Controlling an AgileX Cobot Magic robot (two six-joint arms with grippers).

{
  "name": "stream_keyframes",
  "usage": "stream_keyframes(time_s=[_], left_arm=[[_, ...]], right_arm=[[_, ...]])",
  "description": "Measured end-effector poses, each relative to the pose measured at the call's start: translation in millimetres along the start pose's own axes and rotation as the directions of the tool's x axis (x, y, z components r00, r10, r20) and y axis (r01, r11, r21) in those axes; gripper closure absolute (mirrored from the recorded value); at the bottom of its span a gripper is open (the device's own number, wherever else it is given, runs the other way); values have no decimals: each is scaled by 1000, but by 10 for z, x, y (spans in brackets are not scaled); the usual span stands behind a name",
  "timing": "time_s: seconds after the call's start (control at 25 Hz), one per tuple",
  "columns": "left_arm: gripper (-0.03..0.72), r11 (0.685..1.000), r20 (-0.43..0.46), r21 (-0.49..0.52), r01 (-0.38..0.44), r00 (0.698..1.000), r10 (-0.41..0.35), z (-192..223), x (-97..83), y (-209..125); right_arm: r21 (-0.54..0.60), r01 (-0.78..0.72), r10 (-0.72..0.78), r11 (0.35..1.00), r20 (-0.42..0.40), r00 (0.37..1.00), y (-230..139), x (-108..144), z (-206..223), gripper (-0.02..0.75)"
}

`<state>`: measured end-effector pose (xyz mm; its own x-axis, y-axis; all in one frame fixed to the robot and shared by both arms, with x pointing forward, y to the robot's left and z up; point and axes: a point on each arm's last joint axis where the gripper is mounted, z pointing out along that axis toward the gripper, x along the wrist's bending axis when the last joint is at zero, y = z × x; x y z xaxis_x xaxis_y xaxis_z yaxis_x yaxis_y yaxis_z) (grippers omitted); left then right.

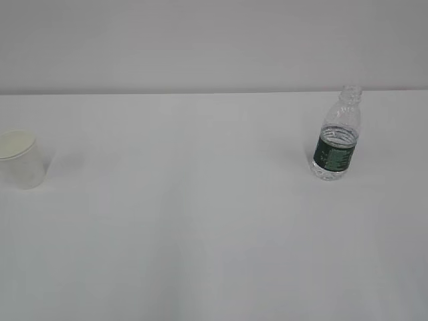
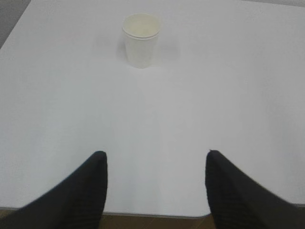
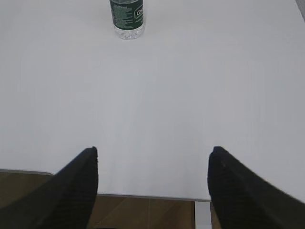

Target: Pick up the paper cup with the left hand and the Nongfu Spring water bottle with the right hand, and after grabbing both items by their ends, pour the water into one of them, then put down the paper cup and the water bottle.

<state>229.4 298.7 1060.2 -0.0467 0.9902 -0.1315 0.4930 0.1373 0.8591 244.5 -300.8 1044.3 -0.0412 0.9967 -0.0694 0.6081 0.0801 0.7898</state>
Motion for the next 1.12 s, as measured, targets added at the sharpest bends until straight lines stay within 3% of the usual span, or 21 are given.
stream_keyframes(time_s=[0.96,1.12], left_arm=[[228,998,23,-56,9,1000,-8,0,-20,51],[228,995,52,-95,24,998,-20,8,-47,102]], right_arm=[[0,0,0,1000,0,1000,0,0,0,197],[-59,0,0,998,3,1000,65,-5,-35,197]])
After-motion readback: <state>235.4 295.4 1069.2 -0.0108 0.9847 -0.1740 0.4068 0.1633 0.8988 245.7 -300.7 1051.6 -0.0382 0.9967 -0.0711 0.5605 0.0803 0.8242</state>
